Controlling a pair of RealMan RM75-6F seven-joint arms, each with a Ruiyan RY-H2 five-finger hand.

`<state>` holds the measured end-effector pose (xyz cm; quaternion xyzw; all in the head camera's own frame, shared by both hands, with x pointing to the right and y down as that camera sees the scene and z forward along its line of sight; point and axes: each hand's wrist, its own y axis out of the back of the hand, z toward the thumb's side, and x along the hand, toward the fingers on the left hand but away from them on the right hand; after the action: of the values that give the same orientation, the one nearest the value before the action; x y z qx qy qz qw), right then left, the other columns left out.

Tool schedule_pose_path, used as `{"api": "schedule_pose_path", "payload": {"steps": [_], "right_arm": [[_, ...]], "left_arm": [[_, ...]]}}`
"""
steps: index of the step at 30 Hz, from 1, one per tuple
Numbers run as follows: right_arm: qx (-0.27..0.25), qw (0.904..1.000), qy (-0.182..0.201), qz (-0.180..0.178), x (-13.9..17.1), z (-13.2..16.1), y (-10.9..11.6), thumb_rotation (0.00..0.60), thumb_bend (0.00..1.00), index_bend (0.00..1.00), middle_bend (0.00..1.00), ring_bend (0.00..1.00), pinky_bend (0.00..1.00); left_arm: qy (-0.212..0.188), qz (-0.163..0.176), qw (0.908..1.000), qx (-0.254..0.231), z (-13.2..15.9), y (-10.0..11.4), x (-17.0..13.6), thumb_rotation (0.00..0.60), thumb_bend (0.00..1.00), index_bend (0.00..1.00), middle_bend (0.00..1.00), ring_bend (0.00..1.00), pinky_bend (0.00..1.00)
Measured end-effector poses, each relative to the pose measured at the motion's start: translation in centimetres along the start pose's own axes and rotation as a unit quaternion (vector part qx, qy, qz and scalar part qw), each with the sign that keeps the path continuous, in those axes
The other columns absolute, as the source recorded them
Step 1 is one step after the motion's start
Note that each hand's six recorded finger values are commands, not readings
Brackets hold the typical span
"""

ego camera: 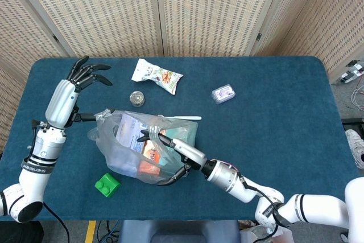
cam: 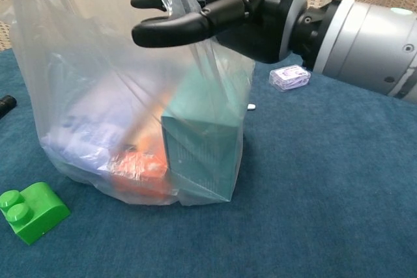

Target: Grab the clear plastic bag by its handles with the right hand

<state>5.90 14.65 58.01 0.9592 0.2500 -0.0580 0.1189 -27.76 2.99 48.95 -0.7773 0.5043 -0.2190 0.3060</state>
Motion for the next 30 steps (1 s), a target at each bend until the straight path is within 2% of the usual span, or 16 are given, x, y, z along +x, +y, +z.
{"api": "schedule_pose_path", "payload": {"steps": [5,8,12,18,30], "right_arm": [[-0.051,0.9987,-0.002,-0.004,-0.9,-0.3,-0.1,0.6,0.1,0.17,0.31,0.21,0.25],[-0.057,0.9983,-0.004,-0.011,-1.1,-0.5,0.2,0.6,0.15,0.31,0.42,0.32,0.36],[-0.068,0.9975,-0.004,-0.018,-1.0,-0.4,0.5,0.6,0.18,0.44,0.51,0.42,0.44],[-0.097,0.995,-0.004,-0.021,-0.1,-0.1,1.4,0.6,0.19,0.46,0.52,0.48,0.49],[-0.155,0.987,0.038,-0.021,3.2,2.0,3.7,0.6,0.19,0.47,0.53,0.51,0.51]], "left_arm": [[0.0,0.001,1.0,0.001,0.0,0.1,-0.1,0.6,0.14,0.41,0.23,0.18,0.0],[0.0,0.002,1.0,0.002,-0.1,0.2,-0.1,0.6,0.14,0.41,0.23,0.18,0.0],[0.002,0.001,1.0,0.003,-0.2,0.3,-0.2,0.6,0.14,0.41,0.23,0.18,0.0],[0.002,0.003,1.0,0.004,-0.4,0.4,-0.3,0.6,0.14,0.41,0.23,0.18,0.0],[0.004,0.005,1.0,0.007,-0.6,0.7,-0.4,0.6,0.14,0.41,0.23,0.18,0.0]]}}
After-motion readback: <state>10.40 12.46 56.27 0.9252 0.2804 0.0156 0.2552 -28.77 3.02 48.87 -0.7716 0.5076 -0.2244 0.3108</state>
